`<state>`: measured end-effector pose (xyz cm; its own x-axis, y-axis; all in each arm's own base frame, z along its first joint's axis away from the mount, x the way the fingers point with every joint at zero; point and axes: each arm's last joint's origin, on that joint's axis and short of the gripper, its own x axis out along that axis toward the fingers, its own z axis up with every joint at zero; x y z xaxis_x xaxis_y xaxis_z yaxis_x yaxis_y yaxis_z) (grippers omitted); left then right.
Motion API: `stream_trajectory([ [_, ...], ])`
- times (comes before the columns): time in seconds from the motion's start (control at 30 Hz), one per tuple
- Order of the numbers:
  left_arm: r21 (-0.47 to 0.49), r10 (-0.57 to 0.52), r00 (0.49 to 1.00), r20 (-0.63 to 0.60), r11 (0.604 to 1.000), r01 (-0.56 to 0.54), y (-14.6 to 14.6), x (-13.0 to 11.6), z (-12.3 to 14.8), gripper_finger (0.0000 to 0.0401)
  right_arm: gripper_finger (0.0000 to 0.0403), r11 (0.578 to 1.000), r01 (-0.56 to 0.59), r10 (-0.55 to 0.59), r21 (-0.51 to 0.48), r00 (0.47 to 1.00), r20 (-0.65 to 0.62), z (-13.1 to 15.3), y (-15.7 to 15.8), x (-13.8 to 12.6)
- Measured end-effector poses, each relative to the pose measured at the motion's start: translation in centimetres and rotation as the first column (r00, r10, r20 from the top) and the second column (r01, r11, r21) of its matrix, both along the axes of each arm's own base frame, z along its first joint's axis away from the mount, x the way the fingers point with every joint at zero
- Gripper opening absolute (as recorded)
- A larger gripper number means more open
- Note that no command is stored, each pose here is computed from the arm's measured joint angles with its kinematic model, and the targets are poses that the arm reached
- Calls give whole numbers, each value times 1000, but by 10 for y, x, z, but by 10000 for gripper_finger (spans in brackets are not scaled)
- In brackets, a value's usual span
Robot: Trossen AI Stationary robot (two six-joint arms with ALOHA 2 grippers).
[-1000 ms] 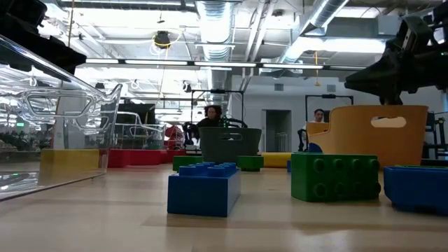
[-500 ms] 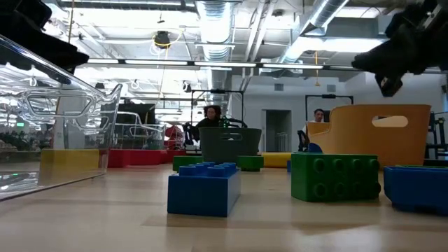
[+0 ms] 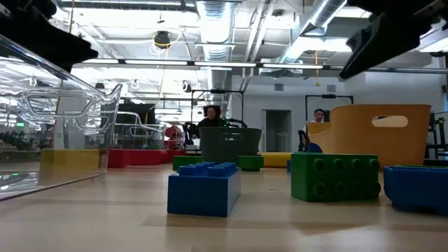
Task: Sort blocks
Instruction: Put the blue game piece into the blue bin
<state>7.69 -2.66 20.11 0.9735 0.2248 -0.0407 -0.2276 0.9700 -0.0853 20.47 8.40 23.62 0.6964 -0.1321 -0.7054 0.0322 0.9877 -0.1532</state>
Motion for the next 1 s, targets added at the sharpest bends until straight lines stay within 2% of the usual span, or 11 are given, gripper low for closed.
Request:
stream_trajectory([
  [0.1, 14, 72, 997, -11, 997, -72, 0, 3, 0, 129, 143, 997, -21, 12, -73, 992, -128, 4, 10, 23],
  [0.23, 16, 100, 995, -14, 995, -100, -2, 10, 1, 136, 211, 991, 14, -47, -130, 967, -252, 9, 8, 49],
  [0.33, 23, 86, 996, -25, 996, -85, -6, 17, 1, 139, 251, 987, 36, -81, -154, 954, -290, 2, -1, 64],
  [0.4, 38, 73, 996, -42, 997, -71, -9, 21, 0, 139, 267, 990, 48, -86, -135, 953, -292, -5, -9, 74],
  [0.53, 51, 56, 997, -57, 997, -53, -14, 29, -2, 139, 275, 988, 98, -132, -116, 931, -341, -18, -28, 81],
  [0.63, 60, 54, 997, -59, 997, -50, -16, 32, -2, 139, 275, 988, 127, -150, -91, 932, -330, -19, -37, 83],
  [0.7, 60, 54, 997, -58, 997, -50, -16, 33, -2, 139, 276, 990, 129, -142, -62, 932, -334, -19, -39, 84],
  [0.87, 43, 47, 998, -36, 998, -46, -17, 33, 1, 139, 276, 987, 149, -161, -63, 923, -349, -25, -43, 87],
  [1.0, 36, 25, 999, -33, 999, -23, -20, 32, 1, 139, 276, 985, 158, -175, -75, 903, -393, -44, -43, 91],
])
